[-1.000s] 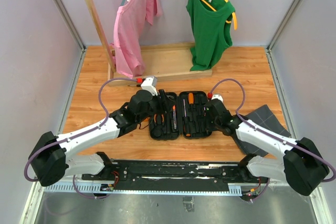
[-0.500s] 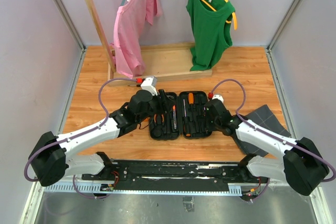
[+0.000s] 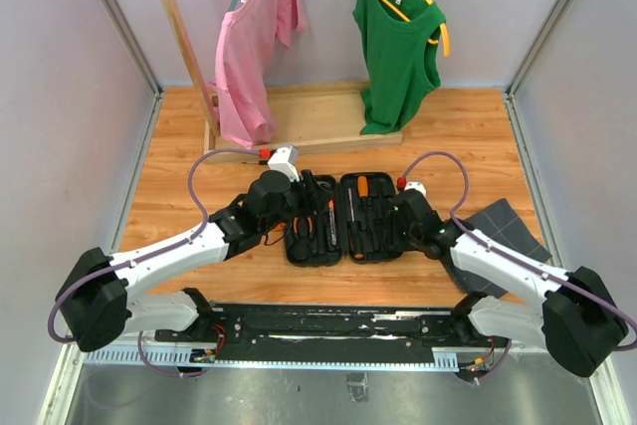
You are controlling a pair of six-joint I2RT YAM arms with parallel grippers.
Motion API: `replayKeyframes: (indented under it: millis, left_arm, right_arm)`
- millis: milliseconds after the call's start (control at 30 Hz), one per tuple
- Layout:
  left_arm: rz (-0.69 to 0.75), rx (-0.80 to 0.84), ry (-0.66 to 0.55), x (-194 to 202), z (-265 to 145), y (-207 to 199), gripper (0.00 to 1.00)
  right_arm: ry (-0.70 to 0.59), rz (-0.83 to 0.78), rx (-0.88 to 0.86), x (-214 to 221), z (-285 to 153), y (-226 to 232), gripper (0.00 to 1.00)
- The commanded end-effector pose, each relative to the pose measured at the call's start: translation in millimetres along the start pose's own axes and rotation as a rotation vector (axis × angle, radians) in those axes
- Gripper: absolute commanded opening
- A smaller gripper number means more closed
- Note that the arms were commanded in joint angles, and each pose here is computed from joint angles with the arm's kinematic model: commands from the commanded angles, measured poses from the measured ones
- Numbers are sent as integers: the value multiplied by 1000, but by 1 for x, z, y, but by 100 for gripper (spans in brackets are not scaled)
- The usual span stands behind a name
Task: Sort the tools into containers
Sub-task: Place the screwdriver in the storage box.
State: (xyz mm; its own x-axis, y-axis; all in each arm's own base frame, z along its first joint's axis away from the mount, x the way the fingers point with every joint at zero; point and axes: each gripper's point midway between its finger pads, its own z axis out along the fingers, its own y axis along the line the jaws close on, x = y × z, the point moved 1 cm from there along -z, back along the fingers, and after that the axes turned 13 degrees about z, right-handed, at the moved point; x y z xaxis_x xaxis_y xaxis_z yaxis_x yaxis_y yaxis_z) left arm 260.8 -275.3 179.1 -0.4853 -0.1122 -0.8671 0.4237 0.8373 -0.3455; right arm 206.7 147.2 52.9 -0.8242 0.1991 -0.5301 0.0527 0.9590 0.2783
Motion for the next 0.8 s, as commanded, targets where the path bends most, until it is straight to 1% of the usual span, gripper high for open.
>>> replayKeyframes:
  millis: [0, 200, 233, 300, 333, 433, 533, 767]
  left_arm:
    - [-5, -8, 1, 4, 1, 0, 52]
    - [-5, -11, 6, 5, 3, 0, 52]
    - [-7, -10, 8, 5, 4, 0, 52]
    - [-10, -10, 13, 7, 5, 0, 52]
    - [-13, -8, 15, 7, 6, -1, 52]
    - [-16, -4, 22, 9, 8, -2, 51]
    - [-17, -5, 25, 9, 9, -2, 51]
    - [-14, -12, 33, 9, 11, -2, 51]
  right_arm:
    - [-4, -22, 67, -1, -7, -17, 37]
    - [-63, -67, 41, -19, -18, -11, 35]
    - [-68, -71, 40, -21, -20, -10, 33]
    - [-72, -83, 25, -25, -22, -7, 23]
    - [-68, -88, 19, -26, -23, -5, 20]
    - [-44, -105, 15, -28, -25, -1, 17]
    - [-4, -127, 11, -28, -24, 3, 16]
    - [60, -169, 6, -37, -14, 13, 18]
